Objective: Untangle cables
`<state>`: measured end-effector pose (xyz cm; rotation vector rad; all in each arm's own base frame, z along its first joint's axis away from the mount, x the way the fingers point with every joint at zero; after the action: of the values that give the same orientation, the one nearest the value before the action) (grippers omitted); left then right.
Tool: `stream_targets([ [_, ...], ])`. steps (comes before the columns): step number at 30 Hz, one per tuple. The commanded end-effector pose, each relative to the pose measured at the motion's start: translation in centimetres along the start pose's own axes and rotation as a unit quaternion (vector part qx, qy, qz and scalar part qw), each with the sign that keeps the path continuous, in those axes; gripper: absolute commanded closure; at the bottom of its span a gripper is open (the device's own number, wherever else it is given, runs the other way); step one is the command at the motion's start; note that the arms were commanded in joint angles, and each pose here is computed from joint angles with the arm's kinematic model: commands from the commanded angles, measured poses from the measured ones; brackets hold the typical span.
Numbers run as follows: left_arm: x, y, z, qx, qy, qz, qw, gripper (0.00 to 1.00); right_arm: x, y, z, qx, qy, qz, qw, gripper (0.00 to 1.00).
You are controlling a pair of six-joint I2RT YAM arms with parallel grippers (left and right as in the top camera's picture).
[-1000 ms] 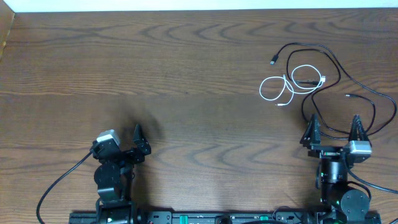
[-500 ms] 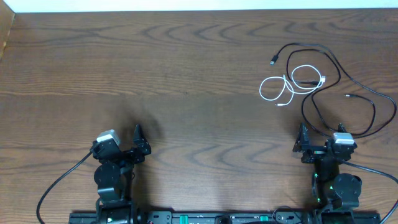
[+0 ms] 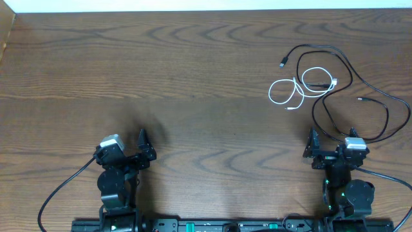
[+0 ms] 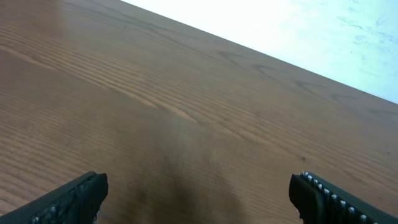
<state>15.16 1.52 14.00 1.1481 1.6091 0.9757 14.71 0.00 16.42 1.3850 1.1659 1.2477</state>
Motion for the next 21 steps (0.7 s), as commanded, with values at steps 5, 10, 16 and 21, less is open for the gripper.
stream_targets([
  [5,0.19,-1.08,0.10,0.026,0.002,0.003,1.000,0.02,-0.02,-0.03,-0.03,0.001,0.001,-0.006,1.000,0.01],
  [10,0.19,-1.08,0.10,0.026,0.002,0.003,1.000,0.02,-0.02,-0.03,-0.03,0.001,0.001,-0.006,1.000,0.01],
  [16,0.19,-1.08,0.10,0.026,0.002,0.003,1.000,0.02,-0.02,-0.03,-0.03,0.001,0.001,-0.006,1.000,0.01],
  [21,0.19,-1.08,0.10,0.026,0.002,0.003,1.000,0.02,-0.02,-0.03,-0.03,0.001,0.001,-0.006,1.000,0.01],
])
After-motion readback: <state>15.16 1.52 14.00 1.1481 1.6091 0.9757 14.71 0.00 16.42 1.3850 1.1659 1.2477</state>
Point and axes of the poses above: each gripper's point midway between its finger pads, its own z axis out along the fingers, its own x axis along the line the jaws close on, y = z × x, the point moved 10 cm from there along -z, back along the fingers, and after that the axes turned 4 degrees about z, right-handed, at the moved point
